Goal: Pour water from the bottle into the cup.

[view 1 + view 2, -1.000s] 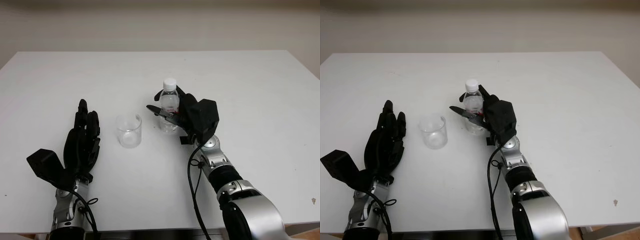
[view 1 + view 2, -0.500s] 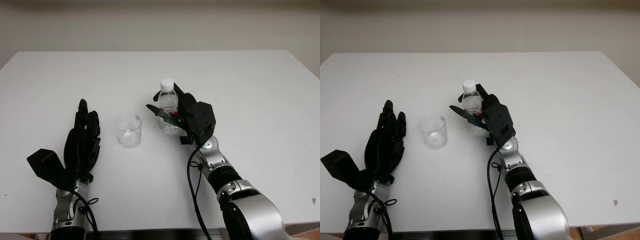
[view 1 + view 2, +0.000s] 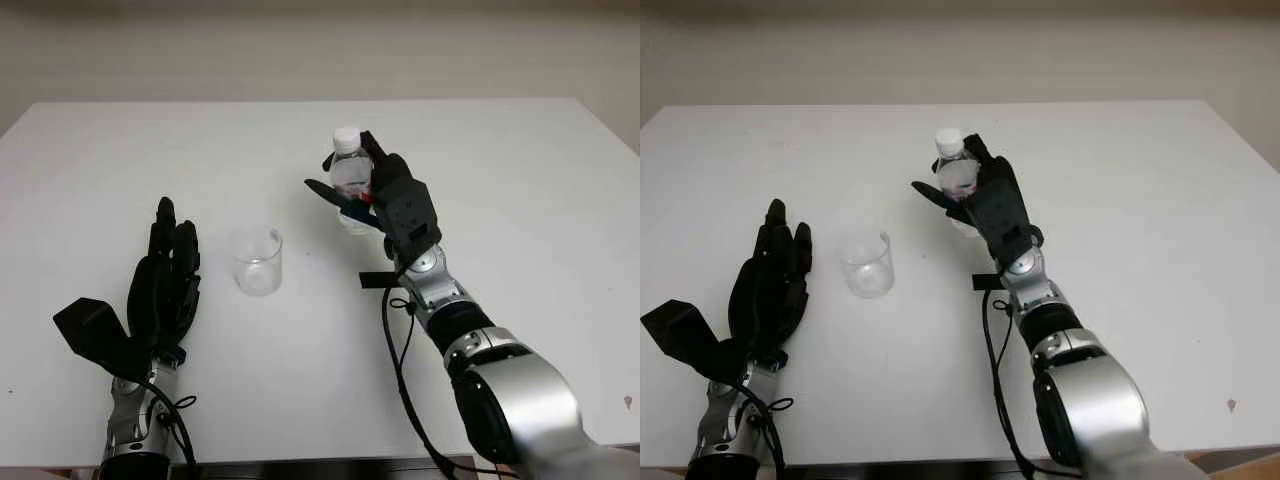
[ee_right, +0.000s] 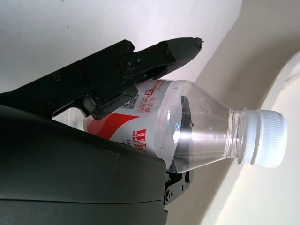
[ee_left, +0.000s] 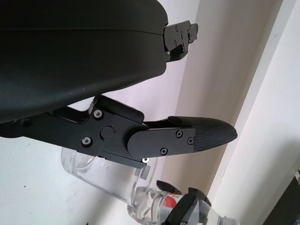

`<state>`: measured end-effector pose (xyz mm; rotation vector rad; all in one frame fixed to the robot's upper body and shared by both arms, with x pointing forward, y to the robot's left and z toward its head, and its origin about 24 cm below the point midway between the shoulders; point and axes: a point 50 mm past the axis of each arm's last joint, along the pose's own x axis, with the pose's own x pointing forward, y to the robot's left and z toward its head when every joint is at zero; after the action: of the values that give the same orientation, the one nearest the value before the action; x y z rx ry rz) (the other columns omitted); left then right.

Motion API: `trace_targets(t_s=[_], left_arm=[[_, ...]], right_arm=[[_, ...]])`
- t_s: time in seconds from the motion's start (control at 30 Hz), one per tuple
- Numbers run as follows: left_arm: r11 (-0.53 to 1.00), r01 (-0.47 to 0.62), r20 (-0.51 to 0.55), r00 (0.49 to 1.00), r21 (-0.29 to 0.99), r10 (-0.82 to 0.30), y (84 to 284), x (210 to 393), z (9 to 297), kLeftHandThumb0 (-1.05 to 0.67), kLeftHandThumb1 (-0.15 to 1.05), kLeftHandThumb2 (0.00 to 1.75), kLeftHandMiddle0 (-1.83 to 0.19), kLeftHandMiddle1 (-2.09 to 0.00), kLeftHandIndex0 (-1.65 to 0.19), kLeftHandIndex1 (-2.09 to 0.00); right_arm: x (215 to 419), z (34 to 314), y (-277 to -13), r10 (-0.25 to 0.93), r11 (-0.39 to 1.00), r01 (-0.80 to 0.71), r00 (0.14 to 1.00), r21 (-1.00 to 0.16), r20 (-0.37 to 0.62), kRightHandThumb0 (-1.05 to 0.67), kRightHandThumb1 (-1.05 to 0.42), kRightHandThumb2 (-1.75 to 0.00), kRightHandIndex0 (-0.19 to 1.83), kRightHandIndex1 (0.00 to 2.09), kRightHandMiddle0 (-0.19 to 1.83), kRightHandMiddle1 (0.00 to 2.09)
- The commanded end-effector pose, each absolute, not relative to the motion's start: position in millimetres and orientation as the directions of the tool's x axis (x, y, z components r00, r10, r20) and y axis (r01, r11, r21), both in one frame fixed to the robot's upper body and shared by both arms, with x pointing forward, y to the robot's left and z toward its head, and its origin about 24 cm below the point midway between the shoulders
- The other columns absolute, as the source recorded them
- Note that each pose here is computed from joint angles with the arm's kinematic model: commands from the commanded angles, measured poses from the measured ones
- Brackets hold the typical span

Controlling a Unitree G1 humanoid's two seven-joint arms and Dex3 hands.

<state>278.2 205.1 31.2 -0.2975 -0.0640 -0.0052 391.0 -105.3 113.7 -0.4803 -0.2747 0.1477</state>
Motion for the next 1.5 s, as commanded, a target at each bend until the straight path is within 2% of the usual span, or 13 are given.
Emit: trace_targets(t_s=[0.0,0.17,0.33,0.6,0.73,0.97,1.23,1.47], left_arm=[[0.951,-0.016,-0.022,1.0,-0.309,0.009,203.6,267.7,11.0,-0.75,1.05,0.45,0.17,-0.05,0.18,-0.05],[0.949,-0.018,-0.022,1.0,-0.314,0.012,202.7,266.9,10.2,-0.75,1.05,0.45,0.17,-0.05,0.18,-0.05],[0.951,-0.02,-0.022,1.0,-0.309,0.014,202.4,266.2,9.7,-0.76,1.05,0.45,0.17,-0.06,0.18,-0.05],[0.945,-0.027,-0.02,1.0,-0.326,0.022,201.7,267.0,9.4,-0.75,1.05,0.44,0.17,-0.06,0.17,-0.06],[0.946,-0.028,-0.021,1.0,-0.323,0.022,201.1,266.7,9.3,-0.75,1.05,0.45,0.17,-0.05,0.17,-0.06],[0.946,-0.028,-0.023,0.999,-0.322,0.022,199.9,265.5,8.3,-0.76,1.05,0.45,0.17,-0.05,0.18,-0.05],[0.949,-0.031,-0.02,0.999,-0.314,0.026,198.0,265.7,8.0,-0.76,1.05,0.46,0.17,-0.05,0.18,-0.05],[0.945,-0.032,-0.018,0.999,-0.326,0.028,197.3,266.5,7.8,-0.76,1.05,0.45,0.18,-0.05,0.18,-0.05]], right_arm=[[397.2,135.4,-101.2,0.228,0.845,-0.04,0.929,-0.533,0.29,-0.32,-1.05,-0.24,1.47,2.09,1.32,2.09],[402.6,144.9,-94.4,0.249,0.727,0.022,0.923,-0.686,0.294,-0.37,-1.05,-0.19,1.46,2.09,1.29,2.09],[404.2,149.8,-89.6,0.291,0.63,0.056,0.908,-0.775,0.301,-0.38,-1.05,-0.18,1.45,2.09,1.25,2.09],[403.8,154.6,-79.7,0.382,0.432,0.147,0.864,-0.89,0.328,-0.39,-1.05,-0.13,1.25,2.09,0.92,2.09],[402.6,157.1,-73.8,0.463,0.279,0.222,0.821,-0.934,0.334,-0.41,-1.05,-0.17,1.3,2.09,0.89,2.09],[401.0,159.2,-71.2,0.54,0.126,0.347,0.762,-0.929,0.358,-0.41,-1.05,-0.1,1.31,2.09,0.7,2.09],[397.1,166.3,-69.8,0.651,0.029,0.523,0.637,-0.852,0.413,-0.45,-1.05,-0.11,1.29,2.09,0.82,2.09],[397.3,173.1,-65.8,0.7,-0.033,0.592,0.589,-0.805,0.404,-0.48,-1.05,-0.2,1.29,2.09,0.82,2.09]])
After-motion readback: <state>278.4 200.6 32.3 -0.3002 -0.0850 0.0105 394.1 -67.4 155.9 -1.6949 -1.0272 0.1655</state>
